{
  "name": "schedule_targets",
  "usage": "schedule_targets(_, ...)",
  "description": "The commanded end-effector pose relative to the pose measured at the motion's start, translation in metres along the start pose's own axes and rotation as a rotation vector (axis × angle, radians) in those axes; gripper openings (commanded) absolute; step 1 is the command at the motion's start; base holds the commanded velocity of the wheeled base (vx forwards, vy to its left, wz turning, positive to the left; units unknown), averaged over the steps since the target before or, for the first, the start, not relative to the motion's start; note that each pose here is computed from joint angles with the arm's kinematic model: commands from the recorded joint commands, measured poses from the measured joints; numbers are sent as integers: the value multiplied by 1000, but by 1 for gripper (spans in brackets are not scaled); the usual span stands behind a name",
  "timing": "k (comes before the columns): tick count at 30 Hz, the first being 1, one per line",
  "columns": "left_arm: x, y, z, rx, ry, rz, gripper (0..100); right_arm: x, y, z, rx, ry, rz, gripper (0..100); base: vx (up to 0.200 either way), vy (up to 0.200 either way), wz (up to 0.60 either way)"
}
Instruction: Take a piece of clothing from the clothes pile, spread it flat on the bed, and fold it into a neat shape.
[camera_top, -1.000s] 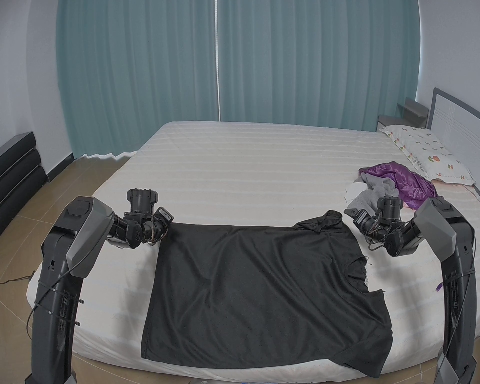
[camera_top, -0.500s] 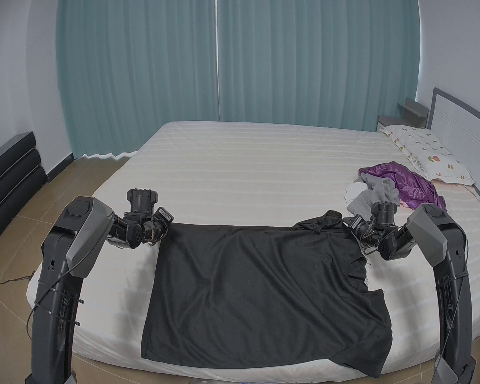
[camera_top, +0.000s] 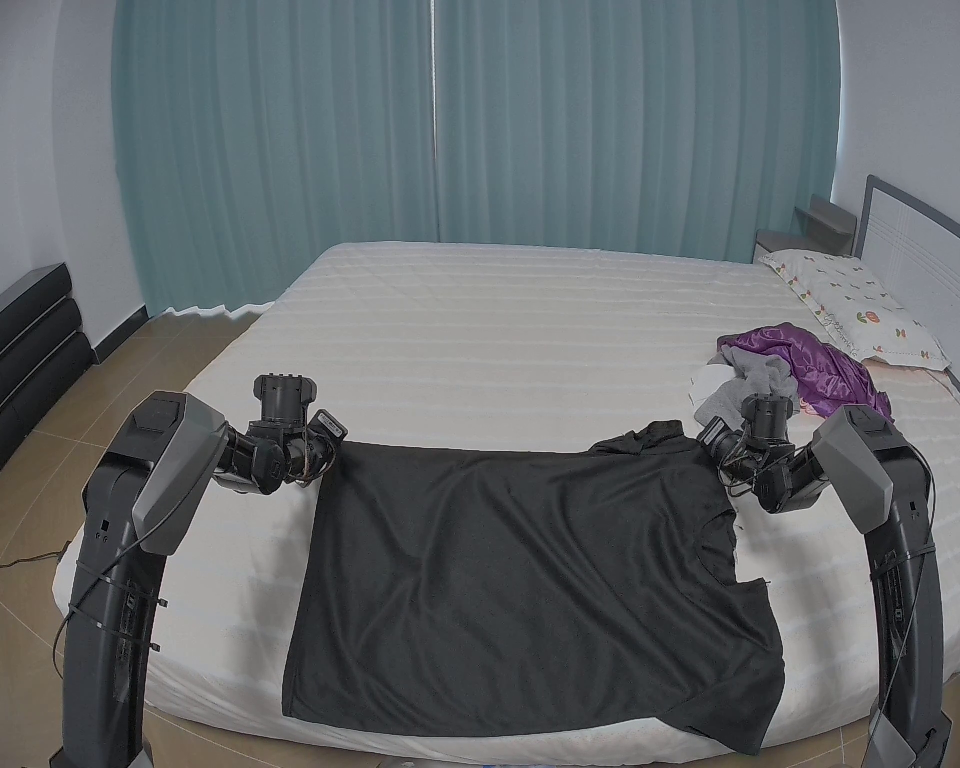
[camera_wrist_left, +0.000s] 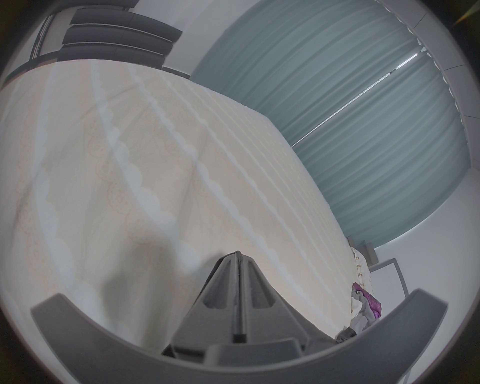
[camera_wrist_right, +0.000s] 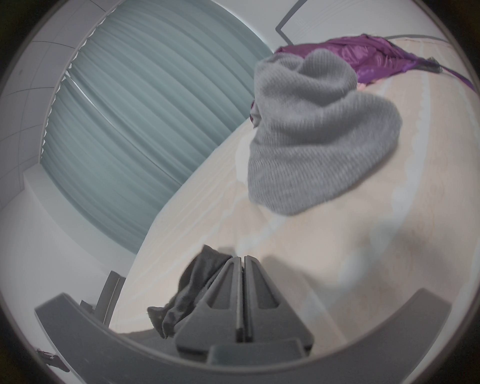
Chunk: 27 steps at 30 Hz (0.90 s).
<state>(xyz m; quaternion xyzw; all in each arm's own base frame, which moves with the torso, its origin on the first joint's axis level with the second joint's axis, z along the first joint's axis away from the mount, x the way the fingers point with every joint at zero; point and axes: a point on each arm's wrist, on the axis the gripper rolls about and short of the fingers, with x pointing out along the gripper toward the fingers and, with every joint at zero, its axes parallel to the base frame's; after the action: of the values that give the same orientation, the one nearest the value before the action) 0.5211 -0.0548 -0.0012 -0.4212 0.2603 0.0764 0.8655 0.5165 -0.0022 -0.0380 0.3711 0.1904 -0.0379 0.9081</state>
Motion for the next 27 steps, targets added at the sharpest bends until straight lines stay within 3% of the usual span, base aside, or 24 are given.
schedule_targets(1, -1, -5, 4, 0, -23, -22, 0, 0, 9, 18, 0, -70, 15, 0, 0, 0, 0)
schedule_targets(7, -2, -11, 11, -4, -112, -65, 0, -1, 17, 33, -10, -163, 41, 0, 0, 0, 0)
schedule_targets(20, -3, -12, 29, -20, -204, -115, 0, -3, 45, 49, -81, -277, 131, 0, 0, 0, 0)
schedule_targets(27, -3, -9, 33, -24, -216, -114, 0, 2, 48, 39, -135, -277, 143, 0, 0, 0, 0)
